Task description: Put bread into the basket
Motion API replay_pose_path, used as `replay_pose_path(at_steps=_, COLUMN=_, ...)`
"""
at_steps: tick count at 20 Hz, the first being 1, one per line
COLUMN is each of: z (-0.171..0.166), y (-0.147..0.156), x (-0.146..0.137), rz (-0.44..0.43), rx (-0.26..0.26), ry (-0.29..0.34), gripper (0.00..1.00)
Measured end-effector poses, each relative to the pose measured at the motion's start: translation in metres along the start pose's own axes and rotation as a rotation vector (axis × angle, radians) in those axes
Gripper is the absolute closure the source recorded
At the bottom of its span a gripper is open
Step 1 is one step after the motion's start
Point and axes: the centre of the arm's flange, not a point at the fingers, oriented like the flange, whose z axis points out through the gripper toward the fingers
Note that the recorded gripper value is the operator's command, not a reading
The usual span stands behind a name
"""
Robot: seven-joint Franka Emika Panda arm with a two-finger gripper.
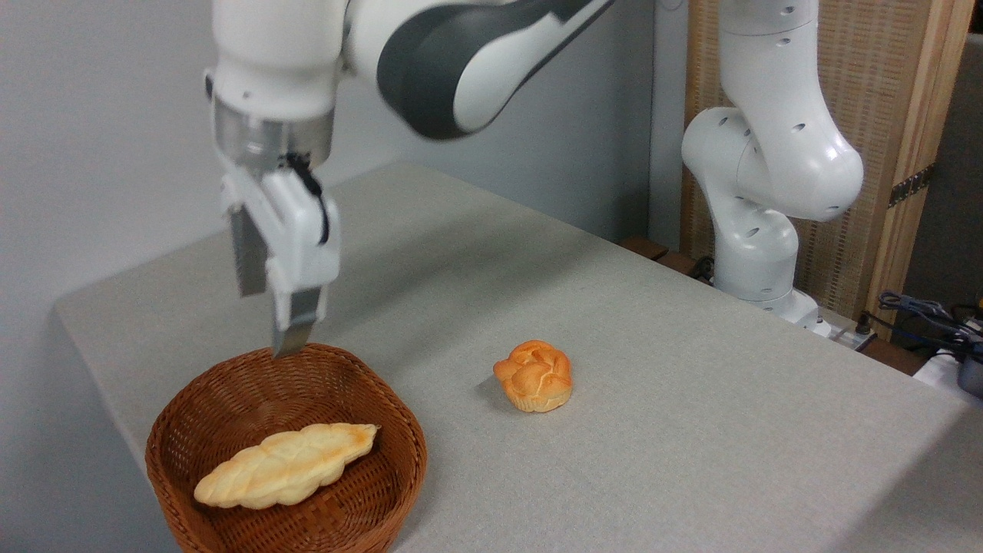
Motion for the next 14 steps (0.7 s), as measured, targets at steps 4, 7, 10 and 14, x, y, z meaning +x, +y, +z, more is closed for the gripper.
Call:
replay_pose_path(at_steps=4, z=-0.029, y=0.025, x=-0.015, rz=0.026, rx=-0.015, ry=-0.163, gripper=0.0)
replay_pose_path(at_steps=7, z=-0.036, y=0.042, x=-0.015, rz=-0.012, rx=0.056, ry=-0.291, gripper=0.0)
replay_pose_path(at_steps=10, z=-0.036, y=0.048, x=-0.012, rz=-0.037, rx=0.116, ry=-0.36, gripper=0.0)
replay_pose_path(at_steps=14, z=-0.047, y=0.045, x=-0.023, rz=-0.076, rx=0.131, ry=-0.381, gripper=0.0)
